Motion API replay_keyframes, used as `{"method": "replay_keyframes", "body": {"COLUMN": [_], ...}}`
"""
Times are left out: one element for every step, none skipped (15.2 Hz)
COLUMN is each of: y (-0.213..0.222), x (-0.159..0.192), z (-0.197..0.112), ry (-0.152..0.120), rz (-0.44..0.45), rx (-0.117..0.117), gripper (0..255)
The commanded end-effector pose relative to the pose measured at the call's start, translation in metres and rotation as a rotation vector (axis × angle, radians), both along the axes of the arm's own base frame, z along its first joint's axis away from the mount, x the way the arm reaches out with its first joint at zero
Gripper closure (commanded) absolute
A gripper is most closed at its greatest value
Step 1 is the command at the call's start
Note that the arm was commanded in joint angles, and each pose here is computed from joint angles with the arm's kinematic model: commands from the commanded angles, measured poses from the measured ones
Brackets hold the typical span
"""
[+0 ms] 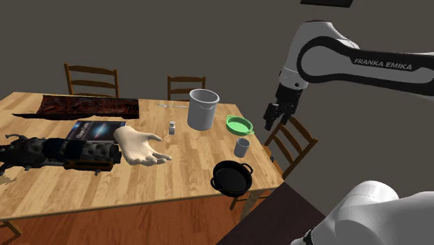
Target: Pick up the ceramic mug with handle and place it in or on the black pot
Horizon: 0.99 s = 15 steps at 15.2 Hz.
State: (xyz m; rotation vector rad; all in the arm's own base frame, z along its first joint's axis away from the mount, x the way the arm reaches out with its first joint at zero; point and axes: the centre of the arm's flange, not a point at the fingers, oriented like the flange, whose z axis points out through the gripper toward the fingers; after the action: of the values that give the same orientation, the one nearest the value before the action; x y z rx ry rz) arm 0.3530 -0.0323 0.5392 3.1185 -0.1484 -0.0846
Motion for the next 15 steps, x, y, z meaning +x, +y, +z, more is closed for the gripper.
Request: {"method": "replay_keyframes", "body": {"y": [-0.010, -0.015, -0.020, -0.026, -0.031, -0.036, -0.041, -0.047, -0.052, -0.057, -0.062, -0.068, -0.073, -0.078, -0.083], "x": [0.013, 0.020, 0.026, 0.033, 0.040, 0.047, 0.054, 0.060, 0.067, 0.074, 0.081, 0.088, 0.094, 0.101, 0.108], "z": [-0.020, -0.030, -0.040, -0.050, -0.060, -0.070, -0.080, -0.090, -0.100, -0.110, -0.120, -0.130, -0.140, -0.150, -0.160], "ry": [0.000, 0.001, 0.002, 0.003, 0.003, 0.004, 0.005, 0.006, 0.007, 0.008, 0.009, 0.009, 0.010, 0.011, 0.012], "rz": [0.003, 0.005, 0.006, 0.007, 0.009, 0.010, 0.012, 0.013, 0.014, 0.016, 0.017, 0.019, 0.020, 0.021, 0.023], "rx": [-0.003, -0.004, -0.006, -0.007, -0.008, -0.009, -0.010, -0.012, -0.013, -0.014, -0.015, -0.017, -0.018, -0.019, -0.020], "gripper": [0, 0, 0, 0, 0, 0, 0, 0, 0, 0, 0, 0, 0, 0, 0]}}
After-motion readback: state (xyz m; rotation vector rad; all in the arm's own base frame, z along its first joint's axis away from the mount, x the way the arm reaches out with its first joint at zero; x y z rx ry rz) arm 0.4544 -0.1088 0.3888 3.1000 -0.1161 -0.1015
